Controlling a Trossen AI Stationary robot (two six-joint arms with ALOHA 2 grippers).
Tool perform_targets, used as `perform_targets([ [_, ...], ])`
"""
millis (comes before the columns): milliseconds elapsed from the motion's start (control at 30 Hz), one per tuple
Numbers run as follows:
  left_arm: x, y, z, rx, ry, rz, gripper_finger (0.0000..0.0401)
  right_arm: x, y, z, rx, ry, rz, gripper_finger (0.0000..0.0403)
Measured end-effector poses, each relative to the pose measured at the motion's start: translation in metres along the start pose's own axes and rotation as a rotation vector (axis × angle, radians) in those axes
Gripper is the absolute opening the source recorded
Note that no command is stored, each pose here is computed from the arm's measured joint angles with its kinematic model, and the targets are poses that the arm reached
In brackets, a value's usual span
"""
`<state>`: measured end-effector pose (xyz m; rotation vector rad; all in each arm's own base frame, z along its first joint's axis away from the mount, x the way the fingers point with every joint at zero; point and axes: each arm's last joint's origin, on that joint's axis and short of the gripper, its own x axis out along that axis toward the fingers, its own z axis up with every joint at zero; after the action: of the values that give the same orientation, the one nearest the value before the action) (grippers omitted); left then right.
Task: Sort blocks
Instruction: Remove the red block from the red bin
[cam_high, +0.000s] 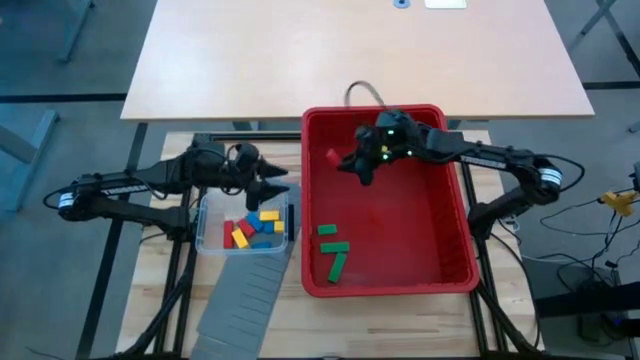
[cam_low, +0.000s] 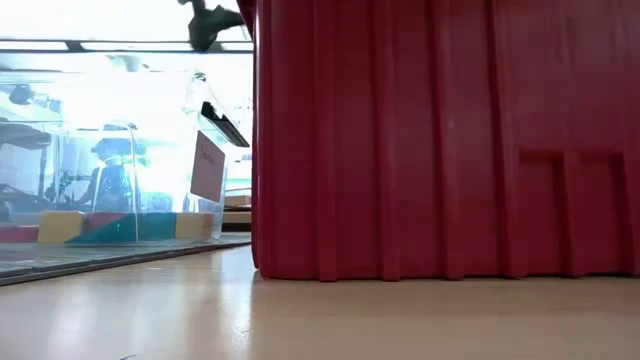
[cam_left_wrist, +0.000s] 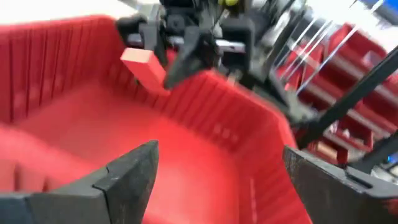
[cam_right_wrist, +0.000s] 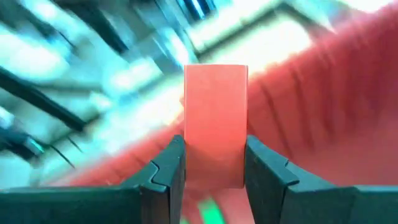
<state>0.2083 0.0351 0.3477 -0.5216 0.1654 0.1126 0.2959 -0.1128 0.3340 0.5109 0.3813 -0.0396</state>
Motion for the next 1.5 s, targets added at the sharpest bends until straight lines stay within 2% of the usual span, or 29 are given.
perform_targets([
  [100,0.005,-0.002,0.008,0.039,-0.089,-0.027,0.0316,-0.001,0.017,0.012,0.002,-0.128,0.085,0.0110],
  [233,0.014,-0.004,0.013,0.059,-0.161,-0.058,0.0315,0.006,0.031,0.017,0.015,-0.212,0.170,0.0110],
  [600,0.046,0.003,0.011,0.026,-0.229,-0.041,0.0315,0.041,0.053,0.007,0.042,-0.230,0.295,0.0110],
  [833,0.056,0.005,0.010,-0.018,-0.247,-0.060,0.0309,0.057,0.068,0.011,0.028,-0.216,0.333,0.0110],
  [900,0.056,0.004,0.010,-0.021,-0.242,-0.066,0.0286,0.063,0.070,0.011,0.028,-0.208,0.334,0.0110],
  [967,0.055,0.003,0.010,-0.019,-0.234,-0.086,0.0239,0.064,0.071,0.012,0.025,-0.206,0.333,0.0110],
  [1100,0.051,0.001,0.011,-0.008,-0.217,-0.130,0.0098,0.066,0.070,0.013,0.012,-0.210,0.329,0.0111],
  [1333,0.045,-0.001,0.012,0.000,-0.202,-0.134,0.0096,0.065,0.070,0.014,0.000,-0.216,0.327,0.0113],
  [1500,0.028,-0.001,0.007,0.001,-0.101,-0.106,0.0095,0.064,0.070,0.011,0.021,-0.169,0.328,0.0148],
])
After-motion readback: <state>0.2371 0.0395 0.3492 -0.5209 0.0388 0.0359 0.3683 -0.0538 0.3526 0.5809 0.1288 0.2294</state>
